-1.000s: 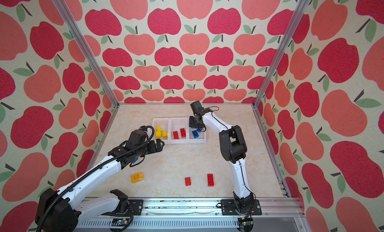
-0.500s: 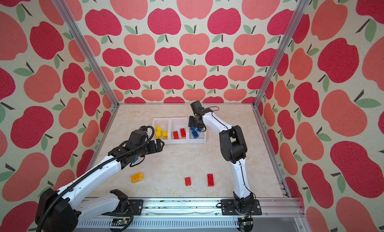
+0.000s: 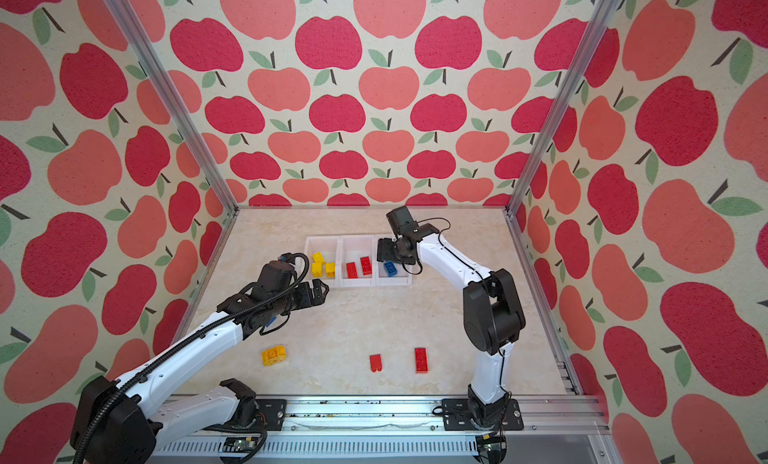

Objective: Sort the legos into containers by color
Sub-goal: 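Move the right gripper down to a red brick on the table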

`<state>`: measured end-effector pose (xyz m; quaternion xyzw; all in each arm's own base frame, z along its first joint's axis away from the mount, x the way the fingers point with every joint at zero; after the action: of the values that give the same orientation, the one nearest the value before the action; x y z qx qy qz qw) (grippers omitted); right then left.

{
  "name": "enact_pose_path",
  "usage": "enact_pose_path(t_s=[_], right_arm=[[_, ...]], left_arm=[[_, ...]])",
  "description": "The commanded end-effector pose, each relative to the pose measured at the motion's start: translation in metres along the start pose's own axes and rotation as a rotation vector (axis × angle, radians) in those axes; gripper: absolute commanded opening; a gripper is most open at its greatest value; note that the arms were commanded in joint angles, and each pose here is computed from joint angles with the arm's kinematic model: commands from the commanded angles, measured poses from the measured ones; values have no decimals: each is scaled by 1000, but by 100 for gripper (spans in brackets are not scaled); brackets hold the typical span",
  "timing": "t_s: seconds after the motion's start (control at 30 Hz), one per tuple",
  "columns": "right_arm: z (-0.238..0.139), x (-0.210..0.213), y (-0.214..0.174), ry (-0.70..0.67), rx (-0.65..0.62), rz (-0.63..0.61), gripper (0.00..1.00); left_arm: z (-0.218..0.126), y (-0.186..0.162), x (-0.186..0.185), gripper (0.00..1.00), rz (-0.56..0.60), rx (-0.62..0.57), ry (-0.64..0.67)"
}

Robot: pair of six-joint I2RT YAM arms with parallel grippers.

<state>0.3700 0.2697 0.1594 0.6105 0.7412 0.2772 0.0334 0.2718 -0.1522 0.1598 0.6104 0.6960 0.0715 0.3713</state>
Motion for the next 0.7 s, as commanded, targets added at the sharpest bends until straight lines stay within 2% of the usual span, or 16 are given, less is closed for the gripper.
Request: enact_pose_path(t_s=[0.0,0.4,0.67], right_arm=[[-12,1,-31,2,57,-2,79],[-47,-24,-131,-71,158,35,82],[-56,-49,-193,-138,241,73,83]], left_arm=[[5,2,1,100,-13,-2,1],[15,7,-5,100,-10,9,-15],[18,5,-4,100,-10,16,-16]])
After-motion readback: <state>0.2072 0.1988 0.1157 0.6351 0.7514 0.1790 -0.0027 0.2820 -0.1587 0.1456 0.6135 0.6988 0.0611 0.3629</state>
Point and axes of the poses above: each gripper's point midway between its finger pads, its own z axis out along the fingers, its own x axis along the line the jaws close on, y = z × x, the point moved 2 cm from there along -z, back along the fingers, and after that the axes turned 3 degrees about -z, right-handed, at the moved point
